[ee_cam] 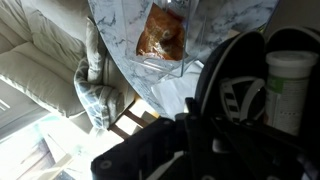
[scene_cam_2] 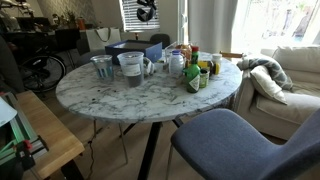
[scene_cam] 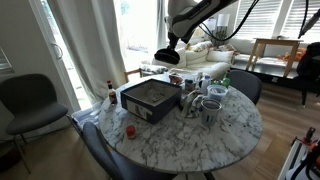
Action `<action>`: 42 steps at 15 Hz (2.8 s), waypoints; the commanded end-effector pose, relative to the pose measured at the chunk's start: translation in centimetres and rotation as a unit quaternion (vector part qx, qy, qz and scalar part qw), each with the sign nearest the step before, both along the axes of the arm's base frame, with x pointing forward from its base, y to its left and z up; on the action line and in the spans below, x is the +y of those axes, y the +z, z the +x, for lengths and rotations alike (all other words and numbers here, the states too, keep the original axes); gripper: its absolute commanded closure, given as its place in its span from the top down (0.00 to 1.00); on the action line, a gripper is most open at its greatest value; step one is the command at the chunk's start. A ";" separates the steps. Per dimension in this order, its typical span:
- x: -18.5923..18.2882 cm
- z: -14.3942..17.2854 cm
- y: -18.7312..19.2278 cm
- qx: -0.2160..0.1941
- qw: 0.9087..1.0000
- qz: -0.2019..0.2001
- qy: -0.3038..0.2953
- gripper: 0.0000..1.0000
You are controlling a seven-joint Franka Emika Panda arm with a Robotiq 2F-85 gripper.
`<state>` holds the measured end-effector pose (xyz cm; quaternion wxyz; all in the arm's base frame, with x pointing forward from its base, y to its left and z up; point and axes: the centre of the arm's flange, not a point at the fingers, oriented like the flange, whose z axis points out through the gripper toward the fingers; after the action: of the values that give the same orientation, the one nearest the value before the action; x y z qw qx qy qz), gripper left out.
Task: Remove the case from the box
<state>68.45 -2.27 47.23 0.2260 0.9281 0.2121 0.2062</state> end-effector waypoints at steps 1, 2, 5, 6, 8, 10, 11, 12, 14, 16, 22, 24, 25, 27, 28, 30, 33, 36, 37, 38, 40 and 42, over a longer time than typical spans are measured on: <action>-3.5 0.0 0.3 0.006 0.999 -0.042 -0.019 0.01; -5.0 -0.3 0.4 0.006 0.998 -0.059 -0.030 0.01; -13.4 -3.0 1.2 0.009 0.989 -0.108 -0.100 0.01; -16.4 -3.8 1.3 0.010 0.985 -0.118 -0.128 0.01; -22.2 -6.1 1.1 0.019 0.974 -0.133 -0.184 0.01; -26.1 -8.1 0.3 0.044 0.959 -0.150 -0.235 0.01; -27.1 -8.5 -0.2 0.060 0.954 -0.149 -0.255 0.01; -26.7 -7.4 0.9 0.042 0.963 -0.144 -0.224 0.01; -27.8 -7.9 0.7 0.046 0.961 -0.144 -0.233 0.06; -27.0 -7.5 0.8 0.043 0.962 -0.143 -0.227 0.01; -34.1 -15.7 0.0 0.126 0.932 -0.215 -0.264 0.01; -37.0 -19.5 -1.1 0.171 0.921 -0.220 -0.273 0.01; -38.1 -21.4 -1.5 0.190 0.921 -0.211 -0.267 0.01; -39.3 -24.9 -2.8 0.225 0.930 -0.172 -0.236 0.01; -39.3 -26.2 -3.4 0.234 0.935 -0.155 -0.219 0.01; -39.4 -28.3 -4.1 0.256 0.938 -0.129 -0.196 0.01; -39.7 -30.6 -4.0 0.270 0.940 -0.109 -0.180 0.01; -40.2 -29.3 -4.4 0.272 0.935 -0.120 -0.194 0.06; -40.1 -29.5 -4.2 0.272 0.935 -0.119 -0.193 0.06; -40.1 -29.5 -4.1 0.271 0.936 -0.119 -0.192 0.06; -40.0 -29.5 -4.2 0.272 0.936 -0.119 -0.192 0.06; -40.3 -30.6 -5.3 0.293 0.931 -0.133 -0.173 0.01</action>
<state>38.90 -42.29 42.90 0.3032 0.9379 0.1085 -0.1292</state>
